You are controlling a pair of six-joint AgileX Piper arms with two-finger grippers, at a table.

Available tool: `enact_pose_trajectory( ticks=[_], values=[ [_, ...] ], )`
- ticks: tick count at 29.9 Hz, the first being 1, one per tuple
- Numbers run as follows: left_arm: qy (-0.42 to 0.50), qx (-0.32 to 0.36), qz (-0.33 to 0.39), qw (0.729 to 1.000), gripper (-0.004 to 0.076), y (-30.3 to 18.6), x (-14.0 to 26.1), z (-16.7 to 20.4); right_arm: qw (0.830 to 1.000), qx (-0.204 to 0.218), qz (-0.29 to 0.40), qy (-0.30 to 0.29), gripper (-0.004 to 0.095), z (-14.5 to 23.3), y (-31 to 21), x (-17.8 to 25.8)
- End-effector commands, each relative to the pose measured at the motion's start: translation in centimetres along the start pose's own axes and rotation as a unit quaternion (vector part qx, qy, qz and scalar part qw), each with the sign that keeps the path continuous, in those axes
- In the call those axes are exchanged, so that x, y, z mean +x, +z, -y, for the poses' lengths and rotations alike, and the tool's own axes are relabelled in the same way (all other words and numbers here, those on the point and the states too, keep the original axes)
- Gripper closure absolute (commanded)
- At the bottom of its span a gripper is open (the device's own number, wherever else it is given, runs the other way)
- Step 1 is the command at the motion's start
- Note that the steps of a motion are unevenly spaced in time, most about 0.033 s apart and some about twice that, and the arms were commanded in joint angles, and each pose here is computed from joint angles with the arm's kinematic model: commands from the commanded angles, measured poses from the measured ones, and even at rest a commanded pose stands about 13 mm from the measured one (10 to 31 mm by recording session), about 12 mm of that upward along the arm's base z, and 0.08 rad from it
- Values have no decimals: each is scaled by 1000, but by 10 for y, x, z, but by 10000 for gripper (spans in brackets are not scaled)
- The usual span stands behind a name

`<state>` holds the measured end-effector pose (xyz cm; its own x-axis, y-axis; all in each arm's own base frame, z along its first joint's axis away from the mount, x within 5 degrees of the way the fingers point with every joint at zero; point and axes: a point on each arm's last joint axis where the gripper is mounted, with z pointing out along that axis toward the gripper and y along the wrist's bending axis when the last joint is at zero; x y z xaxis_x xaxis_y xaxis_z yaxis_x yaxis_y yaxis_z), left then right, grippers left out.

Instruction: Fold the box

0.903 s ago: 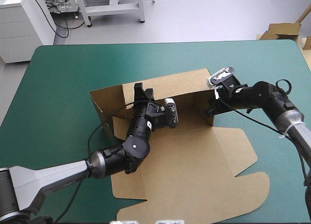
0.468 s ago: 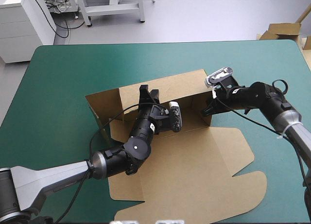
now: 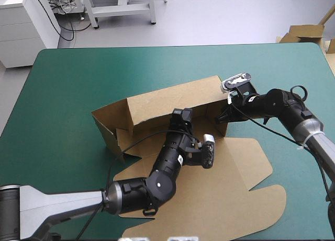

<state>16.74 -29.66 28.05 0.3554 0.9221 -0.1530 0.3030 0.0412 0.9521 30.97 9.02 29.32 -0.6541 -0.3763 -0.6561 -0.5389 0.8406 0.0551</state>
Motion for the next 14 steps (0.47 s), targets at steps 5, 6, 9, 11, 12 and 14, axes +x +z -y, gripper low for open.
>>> enact_pose_trajectory(
  ticks=[5,6,9,11,12,14],
  values=[
    [4,-96,-23,995,496,-42,-19,-20,1000,-8,5,28,907,-6,-15,-5],
    [3,-101,-28,994,561,-44,-18,-21,999,-11,1,31,907,-6,-15,-5],
    [-8,-114,-32,993,722,-50,-14,-29,999,-12,5,37,907,-8,-22,-5],
    [-24,-122,-28,992,708,-57,-10,-40,999,-10,13,48,907,-10,-30,-6],
    [-36,-127,-23,991,708,-62,-6,-48,998,-8,15,52,906,-12,-35,-6],
    [-67,-140,-9,988,708,-75,1,-67,998,-5,10,64,906,-15,-47,-4]
  ],
)
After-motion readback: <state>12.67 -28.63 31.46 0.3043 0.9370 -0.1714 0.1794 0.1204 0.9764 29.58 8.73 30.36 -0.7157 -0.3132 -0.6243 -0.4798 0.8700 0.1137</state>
